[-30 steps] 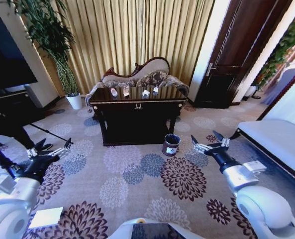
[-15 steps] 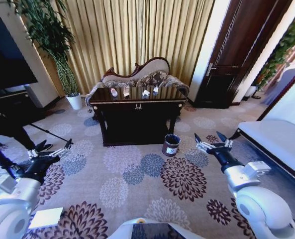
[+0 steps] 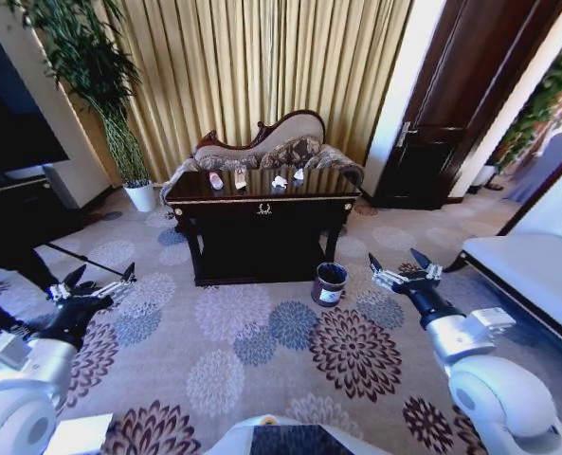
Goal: Move to the front of the table and place the trash on the table into the trash bin.
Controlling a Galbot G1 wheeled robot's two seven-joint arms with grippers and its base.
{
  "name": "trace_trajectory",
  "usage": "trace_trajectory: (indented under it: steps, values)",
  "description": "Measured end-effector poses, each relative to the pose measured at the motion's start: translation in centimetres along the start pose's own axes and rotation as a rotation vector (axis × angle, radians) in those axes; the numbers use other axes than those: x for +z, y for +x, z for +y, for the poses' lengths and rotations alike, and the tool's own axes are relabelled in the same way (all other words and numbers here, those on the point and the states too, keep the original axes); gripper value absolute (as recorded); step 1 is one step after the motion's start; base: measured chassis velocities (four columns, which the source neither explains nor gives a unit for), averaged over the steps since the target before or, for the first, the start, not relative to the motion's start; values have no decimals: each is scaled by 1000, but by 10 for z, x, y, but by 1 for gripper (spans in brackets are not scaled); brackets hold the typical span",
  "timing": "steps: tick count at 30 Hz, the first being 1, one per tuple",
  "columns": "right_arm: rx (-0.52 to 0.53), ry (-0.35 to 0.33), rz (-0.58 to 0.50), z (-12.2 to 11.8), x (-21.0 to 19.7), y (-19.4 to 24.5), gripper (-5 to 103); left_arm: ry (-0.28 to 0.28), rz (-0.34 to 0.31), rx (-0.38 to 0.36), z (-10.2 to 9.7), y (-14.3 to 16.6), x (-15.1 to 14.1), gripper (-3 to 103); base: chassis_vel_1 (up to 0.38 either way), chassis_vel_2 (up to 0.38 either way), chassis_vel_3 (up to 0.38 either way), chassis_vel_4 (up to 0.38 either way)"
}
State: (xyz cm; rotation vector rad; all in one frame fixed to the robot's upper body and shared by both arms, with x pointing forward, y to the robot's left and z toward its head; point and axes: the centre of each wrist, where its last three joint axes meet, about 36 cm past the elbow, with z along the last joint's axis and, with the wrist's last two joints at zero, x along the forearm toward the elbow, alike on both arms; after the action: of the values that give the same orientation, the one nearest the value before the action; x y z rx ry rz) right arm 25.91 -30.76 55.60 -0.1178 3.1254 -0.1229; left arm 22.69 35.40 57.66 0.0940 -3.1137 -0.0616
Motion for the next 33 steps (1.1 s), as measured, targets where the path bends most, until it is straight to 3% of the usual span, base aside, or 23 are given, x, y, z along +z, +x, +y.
trace_trajectory:
  steps: [33]
  values:
    - [-20,-8,-1,4,0,0,100,9,-2,2,-1,0,1,100,-208,210,208,-222]
